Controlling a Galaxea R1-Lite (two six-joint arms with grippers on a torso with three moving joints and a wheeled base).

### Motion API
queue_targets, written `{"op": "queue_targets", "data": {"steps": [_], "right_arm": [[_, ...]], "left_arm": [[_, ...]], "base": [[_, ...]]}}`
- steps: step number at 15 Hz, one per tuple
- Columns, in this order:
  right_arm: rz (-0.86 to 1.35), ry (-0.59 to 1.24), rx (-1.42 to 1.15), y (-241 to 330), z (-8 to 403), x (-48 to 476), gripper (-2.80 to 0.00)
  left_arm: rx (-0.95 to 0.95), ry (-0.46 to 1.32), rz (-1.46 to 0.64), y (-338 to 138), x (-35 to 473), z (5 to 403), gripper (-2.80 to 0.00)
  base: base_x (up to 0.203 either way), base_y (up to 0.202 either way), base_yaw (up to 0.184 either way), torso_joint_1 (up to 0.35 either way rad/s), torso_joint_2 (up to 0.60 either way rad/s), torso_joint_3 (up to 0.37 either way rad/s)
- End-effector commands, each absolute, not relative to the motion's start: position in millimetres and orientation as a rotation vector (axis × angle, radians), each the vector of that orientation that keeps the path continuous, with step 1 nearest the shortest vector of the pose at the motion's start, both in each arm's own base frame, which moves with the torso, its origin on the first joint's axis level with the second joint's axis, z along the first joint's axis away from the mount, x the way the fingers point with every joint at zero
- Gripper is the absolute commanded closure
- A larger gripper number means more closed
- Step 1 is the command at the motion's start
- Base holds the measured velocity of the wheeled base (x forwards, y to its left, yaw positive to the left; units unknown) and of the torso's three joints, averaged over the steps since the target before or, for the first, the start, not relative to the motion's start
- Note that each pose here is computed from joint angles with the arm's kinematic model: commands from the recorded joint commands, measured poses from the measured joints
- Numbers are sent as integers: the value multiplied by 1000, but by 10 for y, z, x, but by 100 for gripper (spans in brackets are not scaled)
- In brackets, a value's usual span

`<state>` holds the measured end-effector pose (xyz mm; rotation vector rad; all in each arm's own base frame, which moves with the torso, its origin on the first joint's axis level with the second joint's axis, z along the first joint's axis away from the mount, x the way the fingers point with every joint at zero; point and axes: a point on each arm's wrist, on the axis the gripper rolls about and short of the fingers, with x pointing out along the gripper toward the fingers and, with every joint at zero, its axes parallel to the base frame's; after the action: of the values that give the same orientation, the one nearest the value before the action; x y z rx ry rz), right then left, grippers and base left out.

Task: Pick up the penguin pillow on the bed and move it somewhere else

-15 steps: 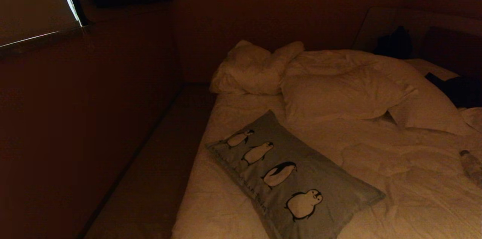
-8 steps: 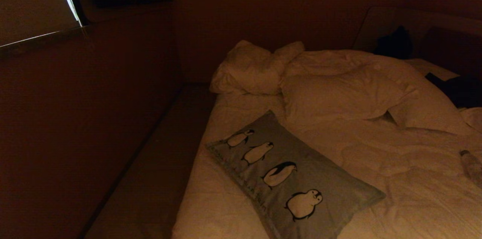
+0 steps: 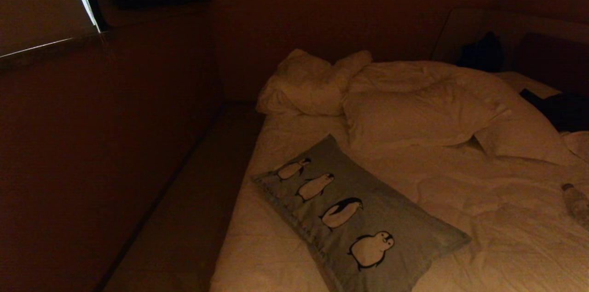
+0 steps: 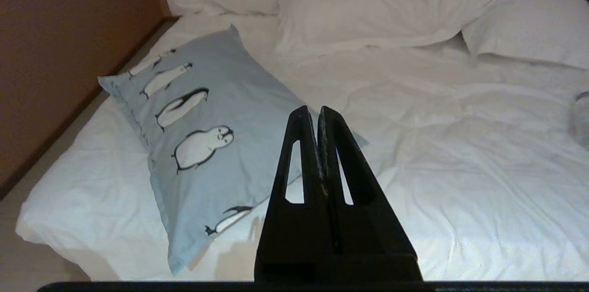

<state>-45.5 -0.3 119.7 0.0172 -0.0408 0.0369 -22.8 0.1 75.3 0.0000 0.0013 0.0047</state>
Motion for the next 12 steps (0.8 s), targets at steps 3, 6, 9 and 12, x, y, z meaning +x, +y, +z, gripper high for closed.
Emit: {"op": "queue_targets", "data": {"steps": [3,6,9,12], "right_arm": [[38,-116,18,-2,1174,-391,0],[31,-145,14,-4,1187,-382,0],[26,-176,-16,-4,1173,-362,0],[24,-164,-56,-2,1061,-304,0]], "left_arm": [[0,0,5,1,-229,753,0],[0,2,5,1,-228,753,0],[0,1,5,1,-229,753,0],[0,2,5,1,-228,753,0]], "base": [[0,0,0,0,0,0],[0,0,0,0,0,0],[0,0,0,0,0,0],[0,0,0,0,0,0]]}}
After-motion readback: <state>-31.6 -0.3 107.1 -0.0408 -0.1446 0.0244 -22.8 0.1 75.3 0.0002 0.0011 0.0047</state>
